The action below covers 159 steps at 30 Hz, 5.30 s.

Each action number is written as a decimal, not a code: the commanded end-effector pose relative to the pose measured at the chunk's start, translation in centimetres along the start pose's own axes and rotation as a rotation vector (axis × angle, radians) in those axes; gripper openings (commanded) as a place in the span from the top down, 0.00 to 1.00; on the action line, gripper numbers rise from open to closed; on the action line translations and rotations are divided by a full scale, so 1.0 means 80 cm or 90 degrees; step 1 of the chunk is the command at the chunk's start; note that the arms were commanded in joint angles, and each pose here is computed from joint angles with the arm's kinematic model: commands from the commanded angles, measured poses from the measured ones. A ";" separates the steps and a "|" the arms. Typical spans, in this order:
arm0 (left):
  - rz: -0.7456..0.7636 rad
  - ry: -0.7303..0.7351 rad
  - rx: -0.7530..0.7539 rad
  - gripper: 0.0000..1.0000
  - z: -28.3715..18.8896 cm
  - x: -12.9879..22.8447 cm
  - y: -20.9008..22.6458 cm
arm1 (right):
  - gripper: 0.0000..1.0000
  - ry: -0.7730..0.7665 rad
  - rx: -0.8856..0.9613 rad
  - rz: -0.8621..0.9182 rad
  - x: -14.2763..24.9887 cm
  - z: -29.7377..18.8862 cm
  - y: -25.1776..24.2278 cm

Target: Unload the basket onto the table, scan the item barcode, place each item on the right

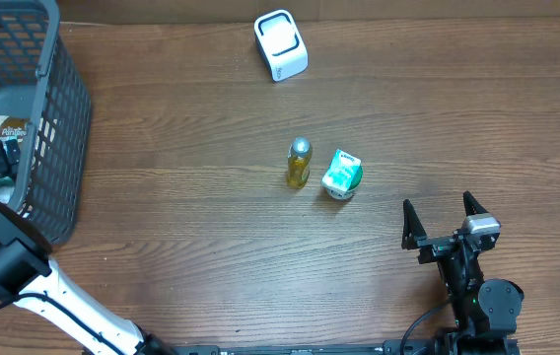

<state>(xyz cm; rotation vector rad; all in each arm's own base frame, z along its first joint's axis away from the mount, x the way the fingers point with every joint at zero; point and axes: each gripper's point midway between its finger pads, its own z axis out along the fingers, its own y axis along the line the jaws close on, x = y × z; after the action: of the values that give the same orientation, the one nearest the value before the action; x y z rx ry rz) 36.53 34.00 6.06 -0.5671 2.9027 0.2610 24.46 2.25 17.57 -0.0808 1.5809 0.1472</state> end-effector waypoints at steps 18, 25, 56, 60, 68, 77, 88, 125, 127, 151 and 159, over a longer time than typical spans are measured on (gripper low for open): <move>0.012 0.137 0.060 0.04 0.105 0.054 -0.032 | 0.00 -0.001 0.005 0.003 0.003 0.000 -0.002; -0.005 0.144 0.059 0.01 0.105 0.057 -0.032 | 0.00 -0.001 0.005 0.003 0.003 0.000 -0.002; -0.049 0.133 0.174 0.83 0.119 0.063 -0.091 | 0.00 -0.001 0.005 0.003 0.003 0.000 -0.002; -0.056 0.071 0.156 0.85 0.060 0.009 -0.085 | 0.00 -0.001 0.005 0.003 0.003 0.000 -0.002; -0.104 -0.178 0.106 0.96 -0.157 -0.103 -0.074 | 0.00 -0.001 0.006 0.003 0.003 0.000 -0.002; -0.195 -0.399 0.104 0.96 -0.375 -0.103 -0.074 | 0.00 -0.001 0.005 0.003 0.003 0.000 -0.002; -0.098 -0.302 0.216 0.95 -0.435 -0.006 -0.221 | 0.00 -0.001 0.005 0.003 0.003 0.000 -0.002; 0.034 -0.035 0.092 0.85 -0.086 0.219 -0.510 | 0.00 -0.001 0.006 0.003 0.003 0.000 -0.002; 0.035 -0.026 0.096 0.78 -0.086 0.222 -0.511 | 0.00 -0.001 0.005 0.003 0.003 0.000 -0.002; 0.090 -0.075 0.124 0.00 -0.113 0.189 -0.526 | 0.00 -0.001 0.005 0.003 0.003 0.000 -0.002; 0.085 -0.075 0.125 0.10 -0.112 0.188 -0.526 | 0.00 -0.001 0.005 0.003 0.003 0.000 -0.002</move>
<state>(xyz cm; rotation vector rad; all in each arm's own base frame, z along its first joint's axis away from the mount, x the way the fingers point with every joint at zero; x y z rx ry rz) 37.22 -11.97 5.28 -0.3094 2.8359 0.0123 24.46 2.26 17.56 -0.0807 1.5813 0.1478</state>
